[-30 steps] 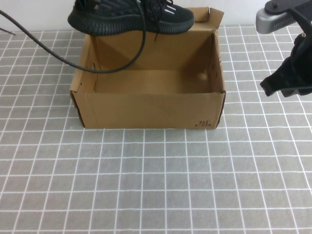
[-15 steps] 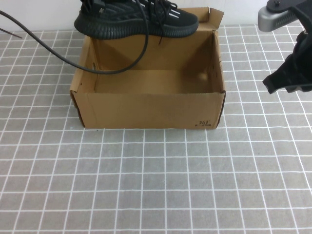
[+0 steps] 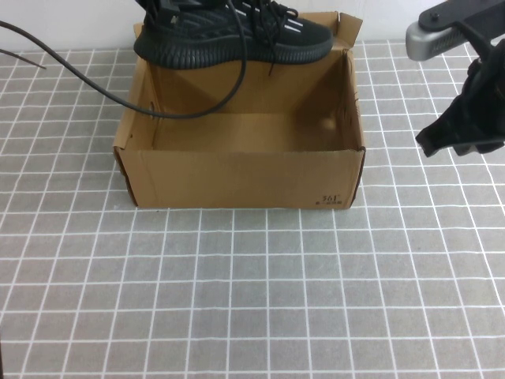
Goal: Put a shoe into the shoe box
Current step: Adjust the shoe
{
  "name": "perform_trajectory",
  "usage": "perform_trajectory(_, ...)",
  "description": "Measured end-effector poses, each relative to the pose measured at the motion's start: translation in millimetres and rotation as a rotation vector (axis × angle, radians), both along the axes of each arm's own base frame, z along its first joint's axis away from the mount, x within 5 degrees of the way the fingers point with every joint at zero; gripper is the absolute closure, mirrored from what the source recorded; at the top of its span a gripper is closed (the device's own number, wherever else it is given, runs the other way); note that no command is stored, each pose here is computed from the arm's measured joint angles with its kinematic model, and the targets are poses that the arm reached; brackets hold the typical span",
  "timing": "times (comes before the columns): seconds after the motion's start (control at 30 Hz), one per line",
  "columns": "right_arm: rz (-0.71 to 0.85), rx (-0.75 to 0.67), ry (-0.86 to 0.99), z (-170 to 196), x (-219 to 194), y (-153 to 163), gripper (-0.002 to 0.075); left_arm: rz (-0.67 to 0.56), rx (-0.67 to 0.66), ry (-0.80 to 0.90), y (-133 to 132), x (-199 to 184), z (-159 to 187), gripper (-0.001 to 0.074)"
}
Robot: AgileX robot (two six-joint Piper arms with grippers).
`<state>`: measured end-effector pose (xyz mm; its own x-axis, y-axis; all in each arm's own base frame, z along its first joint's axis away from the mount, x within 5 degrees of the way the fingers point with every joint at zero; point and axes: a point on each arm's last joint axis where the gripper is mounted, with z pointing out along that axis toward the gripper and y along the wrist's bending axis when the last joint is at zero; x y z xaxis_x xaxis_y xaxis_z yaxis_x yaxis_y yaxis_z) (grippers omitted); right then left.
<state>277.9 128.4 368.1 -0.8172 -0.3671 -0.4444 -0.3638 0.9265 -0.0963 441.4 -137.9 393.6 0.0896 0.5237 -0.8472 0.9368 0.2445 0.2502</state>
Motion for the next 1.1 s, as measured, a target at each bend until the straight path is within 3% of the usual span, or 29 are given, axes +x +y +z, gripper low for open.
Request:
perform_trajectory(0.13, 0.000, -0.005, 0.010, -4.0, 3.0, 1.5, 0.0742, -0.006, -0.003, 0.006, -4.2, -1.3, 0.0, 0.0722)
perform_trajectory(0.43, -0.004, -0.045, -0.012, -4.5, 6.3, -1.7, 0.0742, -0.083, 0.030, 0.010, -43.3, -15.4, -2.5, 0.0722)
perform_trajectory(0.83, -0.237, -0.005, -0.009, -4.4, 25.7, -57.2, 0.0742, -0.023, 0.114, -0.015, -21.3, -5.8, -7.8, 0.0722)
perform_trajectory(1.1, -0.250, 0.040, -0.034, -3.1, 29.6, -59.9, 0.0742, -0.049, 0.095, 0.017, -24.0, 6.4, -29.1, 0.0722)
